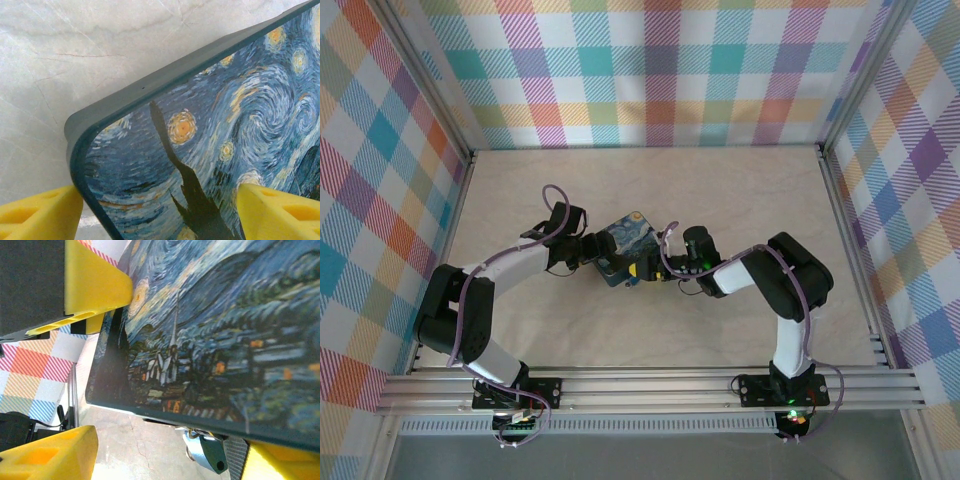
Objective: Unlock a padlock with a key
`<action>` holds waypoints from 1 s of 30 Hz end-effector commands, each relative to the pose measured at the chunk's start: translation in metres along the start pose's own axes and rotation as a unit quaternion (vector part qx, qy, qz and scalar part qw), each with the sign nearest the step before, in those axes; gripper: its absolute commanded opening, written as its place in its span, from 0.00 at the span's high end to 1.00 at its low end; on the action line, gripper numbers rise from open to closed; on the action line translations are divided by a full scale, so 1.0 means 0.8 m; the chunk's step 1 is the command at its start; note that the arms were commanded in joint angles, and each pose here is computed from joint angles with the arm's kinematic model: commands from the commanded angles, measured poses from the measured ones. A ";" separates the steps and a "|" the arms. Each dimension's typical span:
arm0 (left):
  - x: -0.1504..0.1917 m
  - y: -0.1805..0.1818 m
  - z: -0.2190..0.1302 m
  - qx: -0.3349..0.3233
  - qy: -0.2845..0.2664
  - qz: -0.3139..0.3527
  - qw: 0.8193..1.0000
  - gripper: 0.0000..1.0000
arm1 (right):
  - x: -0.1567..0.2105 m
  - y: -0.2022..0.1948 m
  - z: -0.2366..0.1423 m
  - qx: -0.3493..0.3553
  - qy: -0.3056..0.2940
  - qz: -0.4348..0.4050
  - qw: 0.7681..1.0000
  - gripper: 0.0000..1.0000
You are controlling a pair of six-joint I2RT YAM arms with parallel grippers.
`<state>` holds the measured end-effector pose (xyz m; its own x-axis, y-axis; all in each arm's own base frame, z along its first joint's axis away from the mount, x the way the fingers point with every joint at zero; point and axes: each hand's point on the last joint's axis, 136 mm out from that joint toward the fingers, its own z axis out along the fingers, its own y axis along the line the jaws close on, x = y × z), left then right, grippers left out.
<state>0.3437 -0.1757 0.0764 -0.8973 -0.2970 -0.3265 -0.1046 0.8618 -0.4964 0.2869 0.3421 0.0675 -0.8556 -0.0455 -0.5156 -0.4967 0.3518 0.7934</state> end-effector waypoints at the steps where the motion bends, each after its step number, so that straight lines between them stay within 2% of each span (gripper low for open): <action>1: 0.006 0.003 -0.005 -0.005 -0.003 -0.005 1.000 0.21 | -0.003 0.009 0.006 -0.019 0.003 -0.013 1.000 0.30; 11: 0.015 0.007 -0.008 -0.010 -0.006 -0.013 1.000 0.22 | -0.004 0.012 0.007 -0.037 -0.015 -0.029 0.999 0.33; 20: 0.022 0.012 -0.014 -0.016 -0.009 -0.015 1.000 0.22 | -0.001 0.018 0.006 -0.055 -0.020 -0.040 0.997 0.46; 30: 0.023 0.013 -0.013 -0.016 -0.012 -0.019 1.000 0.22 | 0.012 0.023 0.006 -0.068 -0.008 -0.051 0.996 0.55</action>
<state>0.3313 -0.1692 0.0781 -0.8772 -0.3375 -0.3414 -0.1363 0.8570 -0.4969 0.2802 0.3476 0.0655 -0.8380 -0.0375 -0.5444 -0.5305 0.2894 0.7968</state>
